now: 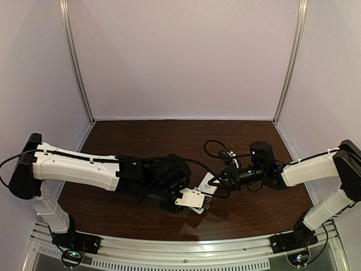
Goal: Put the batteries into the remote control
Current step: Place the battery in the battery compartment.
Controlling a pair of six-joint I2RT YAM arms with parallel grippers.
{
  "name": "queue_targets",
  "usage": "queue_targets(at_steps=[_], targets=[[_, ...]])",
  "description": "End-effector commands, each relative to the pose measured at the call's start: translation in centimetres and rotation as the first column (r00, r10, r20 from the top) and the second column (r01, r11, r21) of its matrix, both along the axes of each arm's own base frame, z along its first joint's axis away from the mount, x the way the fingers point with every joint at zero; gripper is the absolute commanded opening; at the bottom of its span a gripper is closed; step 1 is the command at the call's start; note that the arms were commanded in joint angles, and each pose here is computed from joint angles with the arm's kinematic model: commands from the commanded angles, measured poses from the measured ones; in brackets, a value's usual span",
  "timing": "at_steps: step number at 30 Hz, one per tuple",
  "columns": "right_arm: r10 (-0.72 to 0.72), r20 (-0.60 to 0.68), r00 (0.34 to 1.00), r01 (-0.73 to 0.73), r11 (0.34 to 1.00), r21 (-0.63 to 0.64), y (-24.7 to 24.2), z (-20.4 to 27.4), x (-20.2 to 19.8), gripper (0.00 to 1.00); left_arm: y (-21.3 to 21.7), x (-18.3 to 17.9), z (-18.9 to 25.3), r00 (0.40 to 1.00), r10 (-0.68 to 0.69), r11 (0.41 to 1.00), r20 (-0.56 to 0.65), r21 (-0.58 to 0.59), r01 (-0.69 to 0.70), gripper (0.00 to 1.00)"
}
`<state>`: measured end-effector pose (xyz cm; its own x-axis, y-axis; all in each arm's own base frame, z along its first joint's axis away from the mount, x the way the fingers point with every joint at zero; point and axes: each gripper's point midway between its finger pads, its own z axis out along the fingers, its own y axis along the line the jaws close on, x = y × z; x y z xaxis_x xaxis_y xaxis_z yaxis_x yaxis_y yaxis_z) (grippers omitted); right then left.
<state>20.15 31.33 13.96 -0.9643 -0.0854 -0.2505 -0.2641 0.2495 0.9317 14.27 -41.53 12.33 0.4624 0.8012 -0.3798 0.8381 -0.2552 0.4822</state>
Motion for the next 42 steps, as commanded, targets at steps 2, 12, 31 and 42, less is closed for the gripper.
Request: queue_targets(at_steps=[2, 12, 31, 42], targets=[[-0.011, 0.036, 0.999, 0.01, 0.999, 0.046, 0.8, 1.3, 0.7, 0.0, -0.4, 0.1, -0.2, 1.0, -0.008, 1.0, 0.021, 0.027, 0.007, 0.0], [-0.019, 0.022, 1.0, 0.018, 0.998, 0.053, 0.9, 1.0, 0.7, 0.0, -0.2, -0.6, -1.1, 0.999, -0.035, 0.997, 0.023, 0.065, 0.033, 0.0], [-0.016, 0.022, 1.0, 0.014, 0.998, 0.067, 1.2, 1.1, 0.7, 0.0, -0.9, -0.3, -1.4, 0.999, -0.012, 0.996, 0.044, 0.085, 0.008, 0.18], [-0.022, 0.031, 0.999, 0.02, 0.997, 0.074, 1.2, 0.7, 1.0, 0.0, -0.4, 0.9, 1.9, 0.992, 0.069, 0.998, 0.103, -0.013, -0.068, 0.39]])
